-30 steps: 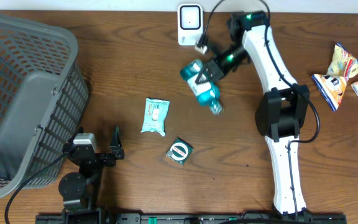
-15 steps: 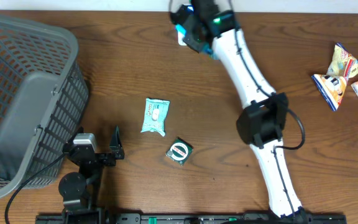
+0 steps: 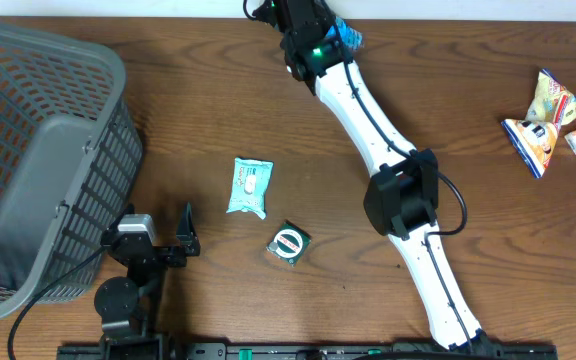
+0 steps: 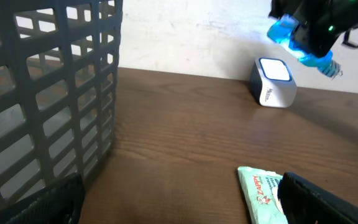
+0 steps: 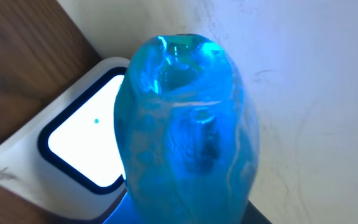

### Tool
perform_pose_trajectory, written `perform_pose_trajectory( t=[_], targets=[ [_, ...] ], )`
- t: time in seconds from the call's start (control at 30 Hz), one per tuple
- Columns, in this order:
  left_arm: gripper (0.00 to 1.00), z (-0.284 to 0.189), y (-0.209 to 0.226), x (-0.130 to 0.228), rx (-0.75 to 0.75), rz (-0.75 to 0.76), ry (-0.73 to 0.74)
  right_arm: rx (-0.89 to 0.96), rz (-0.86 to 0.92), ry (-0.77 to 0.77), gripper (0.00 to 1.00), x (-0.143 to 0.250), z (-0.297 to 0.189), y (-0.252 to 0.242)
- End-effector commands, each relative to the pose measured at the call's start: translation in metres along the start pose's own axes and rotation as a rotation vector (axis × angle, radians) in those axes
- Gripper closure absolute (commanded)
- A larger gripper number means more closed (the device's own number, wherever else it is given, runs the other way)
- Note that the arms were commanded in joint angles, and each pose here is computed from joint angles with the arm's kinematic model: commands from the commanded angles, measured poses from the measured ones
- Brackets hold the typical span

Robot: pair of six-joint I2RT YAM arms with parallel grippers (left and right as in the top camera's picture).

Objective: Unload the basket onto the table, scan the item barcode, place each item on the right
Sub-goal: 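Carry the Listerine bottle to the right table edge and release it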

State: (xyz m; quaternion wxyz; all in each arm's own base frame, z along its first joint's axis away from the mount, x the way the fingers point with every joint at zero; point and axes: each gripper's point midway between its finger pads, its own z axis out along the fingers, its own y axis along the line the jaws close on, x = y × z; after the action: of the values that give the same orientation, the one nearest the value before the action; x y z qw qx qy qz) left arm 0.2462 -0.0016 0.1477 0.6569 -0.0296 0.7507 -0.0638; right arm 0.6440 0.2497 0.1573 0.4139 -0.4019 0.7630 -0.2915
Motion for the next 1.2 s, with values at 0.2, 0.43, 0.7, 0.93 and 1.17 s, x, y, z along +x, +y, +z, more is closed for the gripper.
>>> perform_pose_trajectory(
  t=[0.2,0.43,0.7,0.93,1.17],
  targets=[
    [0.02,0.001,0.0,0.016,0.007,-0.006,0.049,0.091,-0.006,-0.015,0.99,-0.011,-0.01,-0.026],
    [0.02,0.001,0.0,0.016,0.007,-0.006,0.048,0.077,-0.029,0.0,0.99,-0.005,-0.005,-0.017],
    [0.02,0.001,0.0,0.016,0.006,-0.006,0.049,0.207,0.133,0.131,0.99,0.029,-0.002,-0.048],
    [0.02,0.001,0.0,0.016,0.007,-0.006,0.049,0.285,0.283,0.5,0.99,0.167,0.012,-0.088],
    [0.02,0.001,0.0,0.016,0.006,-0.006,0.049,0.232,0.535,0.82,0.99,0.321,0.008,-0.11]
  ],
)
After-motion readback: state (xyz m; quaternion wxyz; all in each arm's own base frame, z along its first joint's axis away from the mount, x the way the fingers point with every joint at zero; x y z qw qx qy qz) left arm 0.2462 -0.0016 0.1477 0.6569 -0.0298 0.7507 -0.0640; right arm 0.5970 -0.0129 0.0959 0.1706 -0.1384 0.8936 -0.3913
